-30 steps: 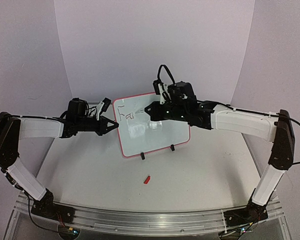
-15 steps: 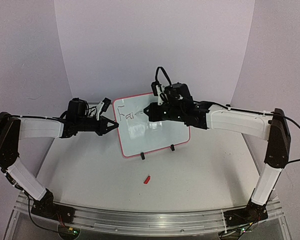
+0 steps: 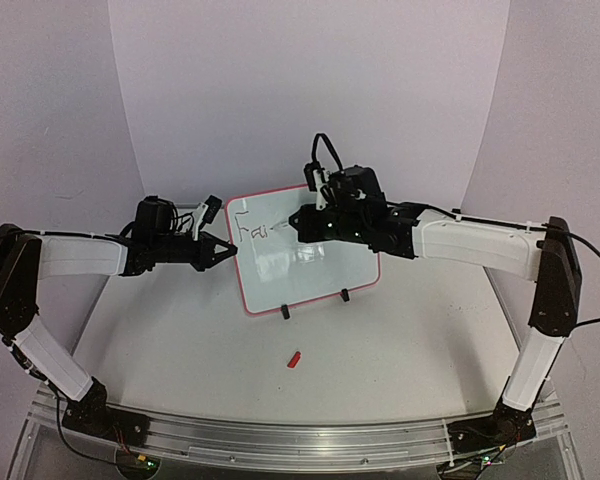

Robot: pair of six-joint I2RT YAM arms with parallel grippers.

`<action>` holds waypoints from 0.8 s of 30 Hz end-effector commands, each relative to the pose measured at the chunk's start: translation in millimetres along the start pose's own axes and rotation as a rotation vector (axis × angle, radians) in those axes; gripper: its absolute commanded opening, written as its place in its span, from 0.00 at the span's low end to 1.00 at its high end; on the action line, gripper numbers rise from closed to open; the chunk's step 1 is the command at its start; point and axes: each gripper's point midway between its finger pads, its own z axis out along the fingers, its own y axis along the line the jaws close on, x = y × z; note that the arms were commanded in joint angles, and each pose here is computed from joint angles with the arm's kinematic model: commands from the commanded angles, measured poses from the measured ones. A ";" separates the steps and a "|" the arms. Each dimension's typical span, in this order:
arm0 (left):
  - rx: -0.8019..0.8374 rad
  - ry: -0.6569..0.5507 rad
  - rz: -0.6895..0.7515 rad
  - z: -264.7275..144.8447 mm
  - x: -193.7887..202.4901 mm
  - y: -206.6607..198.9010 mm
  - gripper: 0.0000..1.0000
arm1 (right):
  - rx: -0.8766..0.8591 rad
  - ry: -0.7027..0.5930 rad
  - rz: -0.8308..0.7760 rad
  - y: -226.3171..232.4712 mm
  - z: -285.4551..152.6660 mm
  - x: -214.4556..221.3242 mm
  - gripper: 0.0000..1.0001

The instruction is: Write a sentence on the whiteboard

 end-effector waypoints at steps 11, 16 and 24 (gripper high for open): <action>-0.075 0.026 0.053 3.3 6.0 16.0 0.00 | 0.074 -0.105 0.011 -16.5 -22.5 -31.3 0.00; -0.074 0.026 0.054 3.0 5.9 16.1 0.00 | 0.044 -0.098 0.009 -11.3 -23.5 -31.7 0.00; -0.073 0.026 0.054 4.0 6.2 16.2 0.00 | -0.094 -0.096 0.004 16.8 -36.4 -43.9 0.00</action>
